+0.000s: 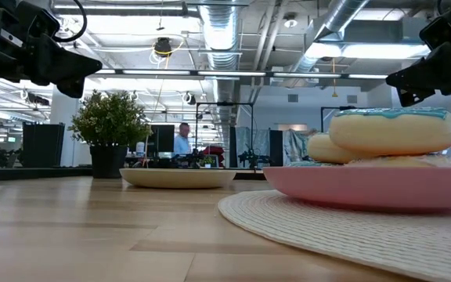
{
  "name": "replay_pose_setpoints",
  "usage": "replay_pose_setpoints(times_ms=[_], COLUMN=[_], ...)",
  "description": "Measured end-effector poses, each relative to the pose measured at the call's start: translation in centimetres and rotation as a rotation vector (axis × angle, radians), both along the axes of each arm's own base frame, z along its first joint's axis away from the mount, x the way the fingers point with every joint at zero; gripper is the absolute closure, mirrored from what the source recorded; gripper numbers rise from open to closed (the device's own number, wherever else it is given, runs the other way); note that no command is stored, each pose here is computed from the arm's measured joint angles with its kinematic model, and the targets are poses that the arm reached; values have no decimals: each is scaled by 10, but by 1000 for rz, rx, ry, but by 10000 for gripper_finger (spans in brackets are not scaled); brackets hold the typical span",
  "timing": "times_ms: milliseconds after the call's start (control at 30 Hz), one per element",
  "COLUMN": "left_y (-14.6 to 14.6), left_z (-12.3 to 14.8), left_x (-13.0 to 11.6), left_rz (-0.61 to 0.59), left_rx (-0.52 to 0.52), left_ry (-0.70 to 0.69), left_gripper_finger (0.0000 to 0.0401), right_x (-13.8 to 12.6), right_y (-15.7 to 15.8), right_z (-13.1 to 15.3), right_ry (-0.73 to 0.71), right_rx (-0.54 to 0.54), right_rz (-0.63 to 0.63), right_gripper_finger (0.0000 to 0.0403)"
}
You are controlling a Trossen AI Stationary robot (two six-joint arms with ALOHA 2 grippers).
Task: Pick & Place donuts
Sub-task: Return to Home Position
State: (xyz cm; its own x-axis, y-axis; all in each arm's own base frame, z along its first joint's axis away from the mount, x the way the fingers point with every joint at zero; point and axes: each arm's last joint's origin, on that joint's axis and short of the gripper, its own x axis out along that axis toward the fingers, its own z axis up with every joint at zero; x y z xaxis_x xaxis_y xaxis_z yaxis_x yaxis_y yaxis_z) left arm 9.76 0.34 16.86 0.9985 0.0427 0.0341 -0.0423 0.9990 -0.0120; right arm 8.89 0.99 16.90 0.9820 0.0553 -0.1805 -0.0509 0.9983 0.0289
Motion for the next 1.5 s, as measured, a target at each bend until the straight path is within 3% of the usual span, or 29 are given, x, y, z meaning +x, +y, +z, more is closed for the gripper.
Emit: replay_pose_setpoints(times_ms=[167,1500], left_y=[0,0], left_z=[0,0], left_x=[0,0], left_rz=[0,-1], left_rx=[0,0], left_ry=[0,0], left_gripper_finger=[401,401], right_x=[0,0], right_y=[0,0], right_z=[0,0], right_ry=[2,3], right_rx=[39,34], right_rz=[-7,-6], right_gripper_finger=[403,403])
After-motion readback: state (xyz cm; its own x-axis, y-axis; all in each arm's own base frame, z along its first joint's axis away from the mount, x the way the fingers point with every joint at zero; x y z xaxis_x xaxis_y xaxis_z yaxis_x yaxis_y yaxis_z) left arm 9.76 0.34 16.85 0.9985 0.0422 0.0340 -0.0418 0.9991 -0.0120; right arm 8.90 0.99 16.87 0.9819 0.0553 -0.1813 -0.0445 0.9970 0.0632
